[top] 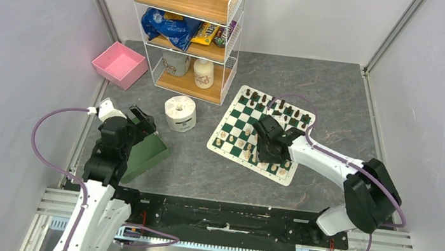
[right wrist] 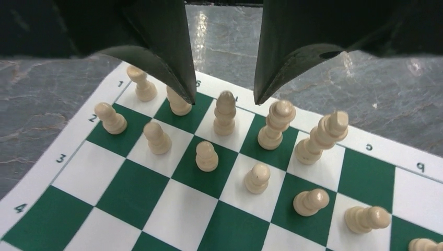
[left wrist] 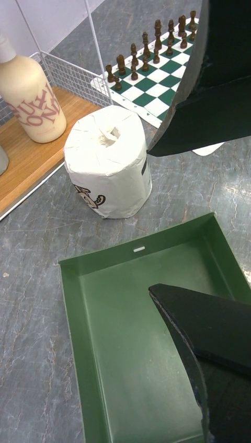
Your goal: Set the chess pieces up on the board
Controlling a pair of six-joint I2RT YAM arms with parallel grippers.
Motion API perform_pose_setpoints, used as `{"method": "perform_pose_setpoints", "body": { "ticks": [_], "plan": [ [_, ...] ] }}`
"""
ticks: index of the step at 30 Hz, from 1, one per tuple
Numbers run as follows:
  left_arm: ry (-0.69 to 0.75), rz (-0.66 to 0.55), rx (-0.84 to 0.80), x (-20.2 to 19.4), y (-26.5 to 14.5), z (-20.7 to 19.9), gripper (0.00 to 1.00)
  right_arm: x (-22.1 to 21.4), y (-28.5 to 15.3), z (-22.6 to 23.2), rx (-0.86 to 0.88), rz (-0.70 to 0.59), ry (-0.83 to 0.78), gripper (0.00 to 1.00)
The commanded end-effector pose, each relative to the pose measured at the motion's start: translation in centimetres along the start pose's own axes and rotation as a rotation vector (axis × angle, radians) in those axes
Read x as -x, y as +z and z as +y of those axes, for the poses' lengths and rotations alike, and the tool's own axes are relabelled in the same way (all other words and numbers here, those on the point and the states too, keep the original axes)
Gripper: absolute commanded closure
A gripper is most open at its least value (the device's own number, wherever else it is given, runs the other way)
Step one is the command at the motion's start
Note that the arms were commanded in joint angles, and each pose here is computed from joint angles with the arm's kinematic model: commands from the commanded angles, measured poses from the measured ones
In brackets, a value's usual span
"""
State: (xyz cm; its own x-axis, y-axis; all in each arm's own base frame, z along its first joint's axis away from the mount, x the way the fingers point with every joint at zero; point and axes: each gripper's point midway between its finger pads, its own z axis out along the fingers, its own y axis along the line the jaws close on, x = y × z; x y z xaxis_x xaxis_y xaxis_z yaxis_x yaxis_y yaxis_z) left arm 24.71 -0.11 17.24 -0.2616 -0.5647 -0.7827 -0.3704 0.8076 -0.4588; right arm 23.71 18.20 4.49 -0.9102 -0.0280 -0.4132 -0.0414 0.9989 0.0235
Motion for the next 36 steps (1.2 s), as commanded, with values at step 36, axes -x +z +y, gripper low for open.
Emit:
{"method": "perform_pose_setpoints", "body": {
  "ticks": [36],
  "plan": [
    [0.161,0.058,-0.134,3.0,-6.7,-2.7,0.00,-0.1,-14.4,-5.3,0.085,-0.181,0.140,0.16]
  ]
}}
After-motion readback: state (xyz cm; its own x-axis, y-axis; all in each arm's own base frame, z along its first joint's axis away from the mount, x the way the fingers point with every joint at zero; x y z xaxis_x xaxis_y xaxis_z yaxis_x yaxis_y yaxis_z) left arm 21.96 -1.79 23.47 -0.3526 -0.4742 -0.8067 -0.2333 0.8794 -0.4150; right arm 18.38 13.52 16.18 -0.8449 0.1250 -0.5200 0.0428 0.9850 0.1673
